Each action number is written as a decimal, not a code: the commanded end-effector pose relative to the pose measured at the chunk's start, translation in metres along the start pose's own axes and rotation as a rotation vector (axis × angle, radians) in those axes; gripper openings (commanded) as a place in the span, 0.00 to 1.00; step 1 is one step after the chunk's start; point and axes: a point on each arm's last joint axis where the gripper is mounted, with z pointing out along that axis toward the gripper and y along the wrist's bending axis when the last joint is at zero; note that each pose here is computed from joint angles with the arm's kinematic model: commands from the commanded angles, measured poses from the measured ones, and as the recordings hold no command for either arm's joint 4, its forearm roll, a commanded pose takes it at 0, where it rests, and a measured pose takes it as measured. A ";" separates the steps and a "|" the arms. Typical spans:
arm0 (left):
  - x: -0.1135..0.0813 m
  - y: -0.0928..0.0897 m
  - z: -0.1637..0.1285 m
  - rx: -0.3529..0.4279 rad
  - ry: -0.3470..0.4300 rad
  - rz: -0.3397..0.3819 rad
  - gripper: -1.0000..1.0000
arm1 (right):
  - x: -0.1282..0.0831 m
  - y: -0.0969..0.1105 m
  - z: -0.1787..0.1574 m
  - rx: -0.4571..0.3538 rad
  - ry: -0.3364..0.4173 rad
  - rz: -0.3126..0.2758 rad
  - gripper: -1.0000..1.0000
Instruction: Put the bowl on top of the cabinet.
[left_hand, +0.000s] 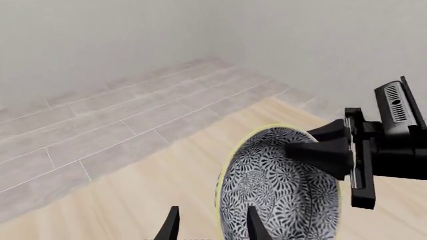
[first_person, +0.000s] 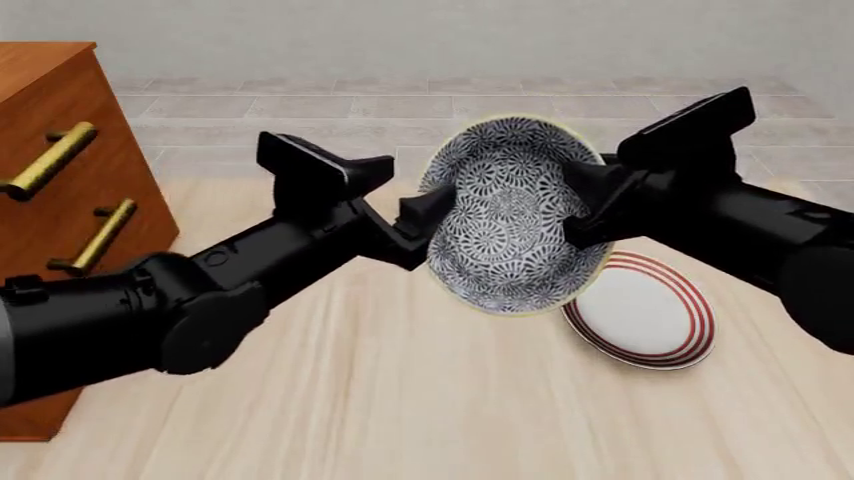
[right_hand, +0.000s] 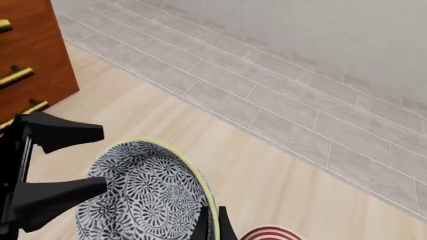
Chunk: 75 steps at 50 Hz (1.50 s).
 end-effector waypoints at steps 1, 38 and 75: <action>0.013 0.000 0.018 -0.002 0.038 -0.035 1.00 | -0.003 0.001 -0.002 -0.006 -0.011 0.032 0.00; 0.039 0.004 0.043 -0.013 0.091 -0.072 0.00 | -0.002 0.006 -0.004 -0.026 -0.009 0.024 0.00; 0.030 0.005 0.035 -0.016 0.070 -0.070 0.00 | -0.003 0.006 -0.007 -0.026 -0.011 0.020 1.00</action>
